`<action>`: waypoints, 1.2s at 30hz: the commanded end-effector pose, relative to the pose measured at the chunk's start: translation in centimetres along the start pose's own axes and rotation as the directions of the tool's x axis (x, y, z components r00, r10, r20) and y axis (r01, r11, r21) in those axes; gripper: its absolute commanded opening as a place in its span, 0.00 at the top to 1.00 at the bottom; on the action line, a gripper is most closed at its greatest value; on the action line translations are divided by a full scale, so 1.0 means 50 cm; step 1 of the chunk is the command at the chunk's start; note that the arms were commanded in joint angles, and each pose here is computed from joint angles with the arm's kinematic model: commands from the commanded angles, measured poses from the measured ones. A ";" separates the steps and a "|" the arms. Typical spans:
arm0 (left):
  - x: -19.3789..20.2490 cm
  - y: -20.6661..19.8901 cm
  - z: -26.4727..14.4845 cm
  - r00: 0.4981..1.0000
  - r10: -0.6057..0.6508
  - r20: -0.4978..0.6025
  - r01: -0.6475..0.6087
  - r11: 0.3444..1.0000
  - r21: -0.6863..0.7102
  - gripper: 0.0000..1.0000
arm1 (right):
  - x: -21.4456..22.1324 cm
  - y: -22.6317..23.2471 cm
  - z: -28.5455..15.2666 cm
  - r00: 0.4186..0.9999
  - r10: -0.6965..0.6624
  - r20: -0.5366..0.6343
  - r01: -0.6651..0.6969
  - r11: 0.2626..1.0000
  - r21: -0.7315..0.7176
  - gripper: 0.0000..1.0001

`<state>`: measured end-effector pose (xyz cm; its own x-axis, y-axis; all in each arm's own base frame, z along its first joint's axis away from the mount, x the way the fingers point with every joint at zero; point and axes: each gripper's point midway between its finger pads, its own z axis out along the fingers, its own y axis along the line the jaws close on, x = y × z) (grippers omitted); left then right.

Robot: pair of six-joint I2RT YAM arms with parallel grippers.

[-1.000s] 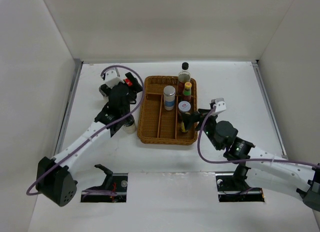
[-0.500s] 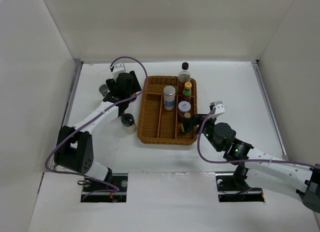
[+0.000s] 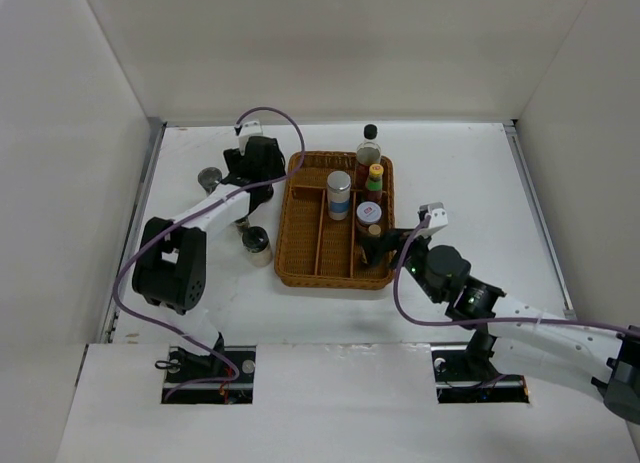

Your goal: Organize the condiment bottles

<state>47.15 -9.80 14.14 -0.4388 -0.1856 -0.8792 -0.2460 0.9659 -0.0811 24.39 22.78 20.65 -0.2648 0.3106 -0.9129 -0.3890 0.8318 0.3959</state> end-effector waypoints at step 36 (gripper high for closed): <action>-0.299 -0.267 -0.185 0.937 -0.094 0.335 -0.020 0.946 0.322 0.60 | -0.038 -0.008 0.005 0.995 0.068 0.076 -0.067 0.998 -0.014 0.02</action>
<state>47.45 -19.75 25.78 -0.2718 -0.0987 -0.9573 0.0047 0.9946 -0.1038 25.21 21.91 20.26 -0.2604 0.3338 -0.9059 -0.3615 0.8363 0.4121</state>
